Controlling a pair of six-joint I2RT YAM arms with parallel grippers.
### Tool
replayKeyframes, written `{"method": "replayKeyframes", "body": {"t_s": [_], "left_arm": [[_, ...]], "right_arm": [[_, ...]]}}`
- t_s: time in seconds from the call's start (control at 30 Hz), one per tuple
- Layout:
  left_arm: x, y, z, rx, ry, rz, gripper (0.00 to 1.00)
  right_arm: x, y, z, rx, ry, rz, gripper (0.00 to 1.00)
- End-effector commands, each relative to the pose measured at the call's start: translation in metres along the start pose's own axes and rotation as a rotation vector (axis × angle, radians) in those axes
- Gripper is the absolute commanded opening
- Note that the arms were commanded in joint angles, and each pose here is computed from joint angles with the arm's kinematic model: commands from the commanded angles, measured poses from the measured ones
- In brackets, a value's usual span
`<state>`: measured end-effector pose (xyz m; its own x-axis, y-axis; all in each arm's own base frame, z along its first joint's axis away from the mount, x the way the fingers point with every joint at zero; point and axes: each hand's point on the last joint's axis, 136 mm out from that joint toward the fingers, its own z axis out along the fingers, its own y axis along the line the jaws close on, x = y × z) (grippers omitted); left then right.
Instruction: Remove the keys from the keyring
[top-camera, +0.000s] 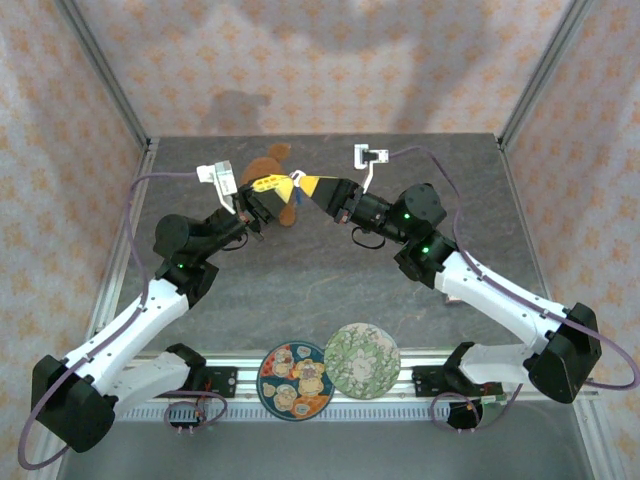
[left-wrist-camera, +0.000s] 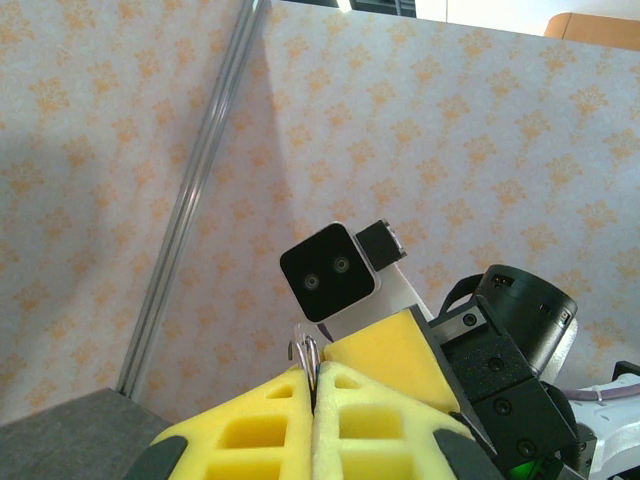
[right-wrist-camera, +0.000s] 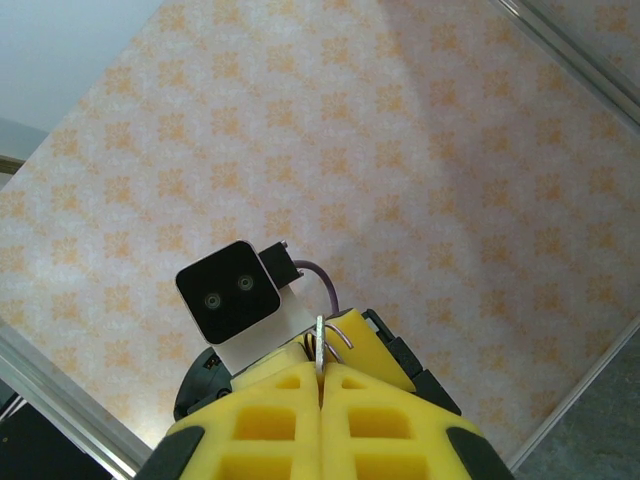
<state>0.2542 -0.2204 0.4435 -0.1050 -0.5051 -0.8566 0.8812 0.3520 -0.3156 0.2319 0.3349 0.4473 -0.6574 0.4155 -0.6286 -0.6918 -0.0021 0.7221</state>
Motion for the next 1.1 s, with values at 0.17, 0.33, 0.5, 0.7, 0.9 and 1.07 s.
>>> {"method": "replayKeyframes", "body": {"t_s": [0.17, 0.33, 0.5, 0.7, 0.9, 1.07], "left_arm": [[-0.004, -0.01, 0.007, 0.012, 0.067, 0.02, 0.0], [0.001, -0.009, 0.009, -0.006, 0.13, 0.013, 0.0], [0.004, -0.007, 0.011, -0.02, 0.176, 0.002, 0.0], [0.009, -0.006, 0.012, -0.031, 0.225, 0.001, 0.0], [0.015, -0.006, 0.01, -0.036, 0.257, 0.0, 0.0], [0.017, -0.005, 0.011, -0.036, 0.269, -0.003, 0.0]], "right_arm": [[0.006, 0.018, -0.002, -0.035, 0.054, -0.069, 0.0], [0.013, 0.008, -0.005, 0.029, 0.097, -0.122, 0.0], [0.022, 0.0, -0.005, 0.077, 0.151, -0.172, 0.0], [0.025, 0.001, -0.012, 0.137, 0.191, -0.268, 0.0], [0.029, -0.001, -0.015, 0.181, 0.234, -0.334, 0.0], [0.045, 0.008, -0.01, 0.169, 0.313, -0.405, 0.0]]}}
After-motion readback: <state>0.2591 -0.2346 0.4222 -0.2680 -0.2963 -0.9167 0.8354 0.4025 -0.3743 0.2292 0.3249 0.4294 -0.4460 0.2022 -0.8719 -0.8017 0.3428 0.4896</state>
